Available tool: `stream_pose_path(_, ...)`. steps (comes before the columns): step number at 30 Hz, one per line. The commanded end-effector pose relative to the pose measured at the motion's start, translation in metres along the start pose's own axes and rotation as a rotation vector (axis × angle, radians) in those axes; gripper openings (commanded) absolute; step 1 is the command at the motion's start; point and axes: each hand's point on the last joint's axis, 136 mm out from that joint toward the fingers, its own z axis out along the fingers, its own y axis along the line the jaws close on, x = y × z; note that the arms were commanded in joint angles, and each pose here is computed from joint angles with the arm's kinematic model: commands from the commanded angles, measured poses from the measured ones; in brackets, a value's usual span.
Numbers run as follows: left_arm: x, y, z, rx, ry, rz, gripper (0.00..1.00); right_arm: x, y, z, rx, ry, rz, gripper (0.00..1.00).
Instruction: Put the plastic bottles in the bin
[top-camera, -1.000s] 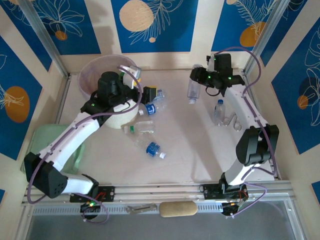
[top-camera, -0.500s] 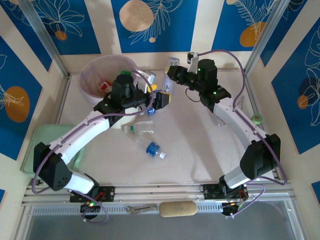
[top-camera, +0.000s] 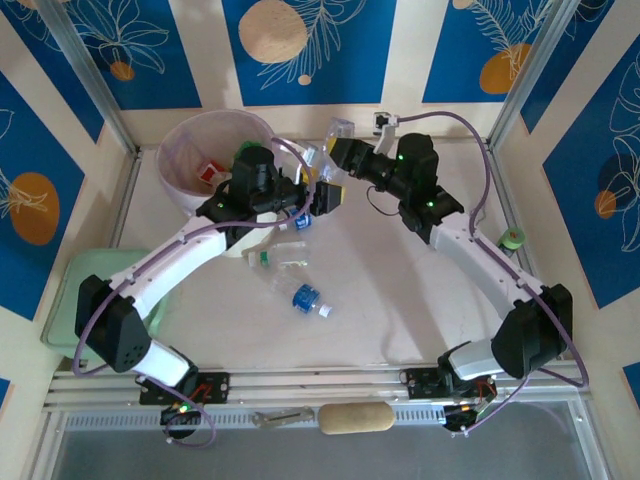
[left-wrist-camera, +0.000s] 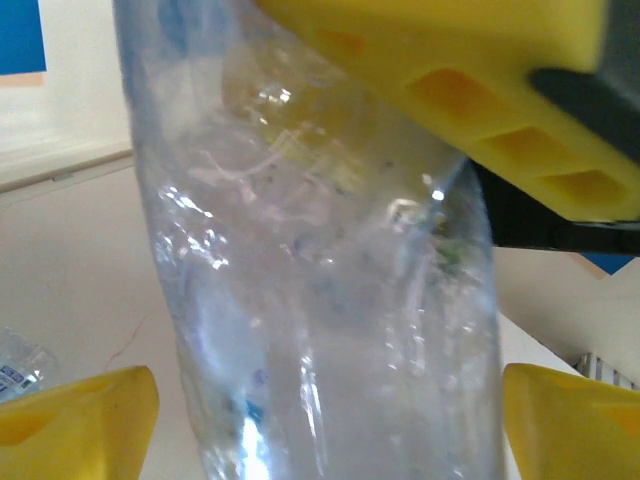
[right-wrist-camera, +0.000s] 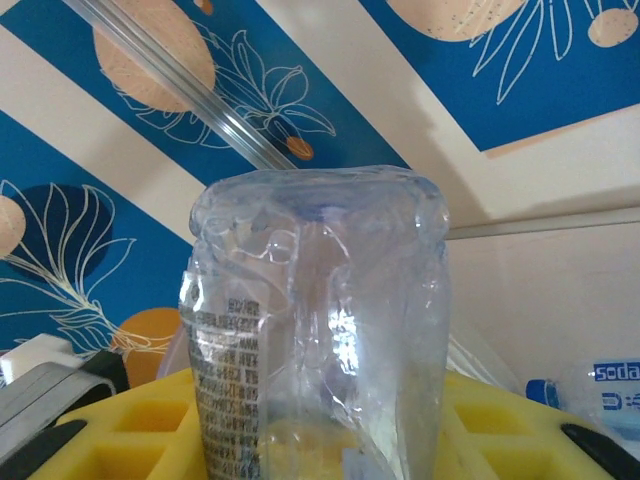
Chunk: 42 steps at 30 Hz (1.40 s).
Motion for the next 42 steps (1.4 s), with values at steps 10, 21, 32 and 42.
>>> stream_pose_path(10, -0.016, -0.009, 0.001, 0.028, -0.047, 0.025, 0.51, -0.001, 0.017, -0.007, -0.056, -0.017, 0.006, 0.43)
stream_pose_path(21, -0.028, 0.002, -0.01, -0.057, -0.065, 0.084, 0.48, -0.022, 0.014, -0.022, -0.074, -0.101, 0.023, 0.9)
stream_pose_path(32, -0.083, 0.066, -0.071, -0.338, -0.162, 0.153, 0.5, -0.043, -0.022, -0.07, 0.077, -0.255, 0.006, 0.9)
stream_pose_path(42, -0.102, 0.153, -0.142, -0.645, -0.216, 0.165, 0.5, -0.009, -0.081, -0.084, 0.273, -0.15, 0.071, 0.9)
